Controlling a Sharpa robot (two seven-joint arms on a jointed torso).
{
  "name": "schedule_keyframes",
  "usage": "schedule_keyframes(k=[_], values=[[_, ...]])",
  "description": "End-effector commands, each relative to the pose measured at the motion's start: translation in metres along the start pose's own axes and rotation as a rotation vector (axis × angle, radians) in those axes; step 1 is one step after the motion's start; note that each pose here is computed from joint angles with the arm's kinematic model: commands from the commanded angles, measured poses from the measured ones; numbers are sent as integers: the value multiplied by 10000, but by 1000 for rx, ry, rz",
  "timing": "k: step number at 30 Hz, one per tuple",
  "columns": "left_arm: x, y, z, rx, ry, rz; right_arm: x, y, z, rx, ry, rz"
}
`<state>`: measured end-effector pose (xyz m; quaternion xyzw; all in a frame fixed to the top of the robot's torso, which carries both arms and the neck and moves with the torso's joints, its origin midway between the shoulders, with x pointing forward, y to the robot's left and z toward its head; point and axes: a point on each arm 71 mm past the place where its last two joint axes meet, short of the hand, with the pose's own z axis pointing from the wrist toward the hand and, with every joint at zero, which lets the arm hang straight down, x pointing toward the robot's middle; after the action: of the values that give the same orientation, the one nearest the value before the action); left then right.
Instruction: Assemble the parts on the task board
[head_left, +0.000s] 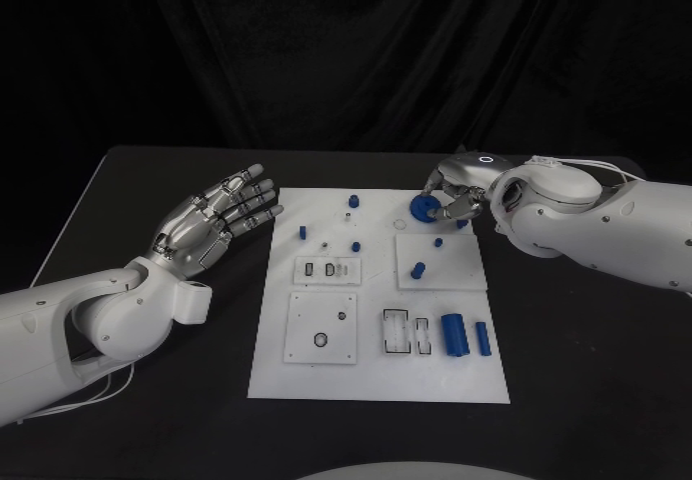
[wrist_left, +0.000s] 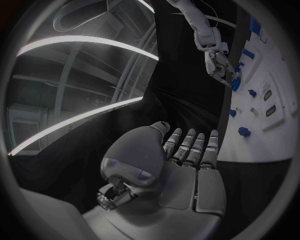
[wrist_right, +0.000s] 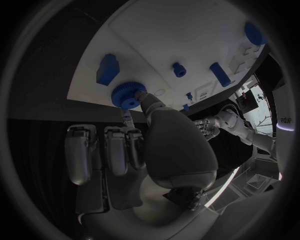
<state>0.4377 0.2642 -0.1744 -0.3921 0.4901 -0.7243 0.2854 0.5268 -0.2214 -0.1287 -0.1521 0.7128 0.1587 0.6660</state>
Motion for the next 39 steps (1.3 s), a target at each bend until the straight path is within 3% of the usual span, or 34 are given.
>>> schedule_keyframes(k=[1,9,17,30,39], values=[[13,-127,-16,180,15,-10,54,3,-17,16,8,-32],[3,-139,-37,180,9,-7,-78,186,-45,-57,-79,-16],[5,-140,-42,178,7,-6,-252,465,15,-138,-125,-16],[18,-132,-39,171,5,-9,-299,884,218,-238,-117,-19],[25,-127,-34,169,4,-12,-245,1031,341,-252,-81,-26]])
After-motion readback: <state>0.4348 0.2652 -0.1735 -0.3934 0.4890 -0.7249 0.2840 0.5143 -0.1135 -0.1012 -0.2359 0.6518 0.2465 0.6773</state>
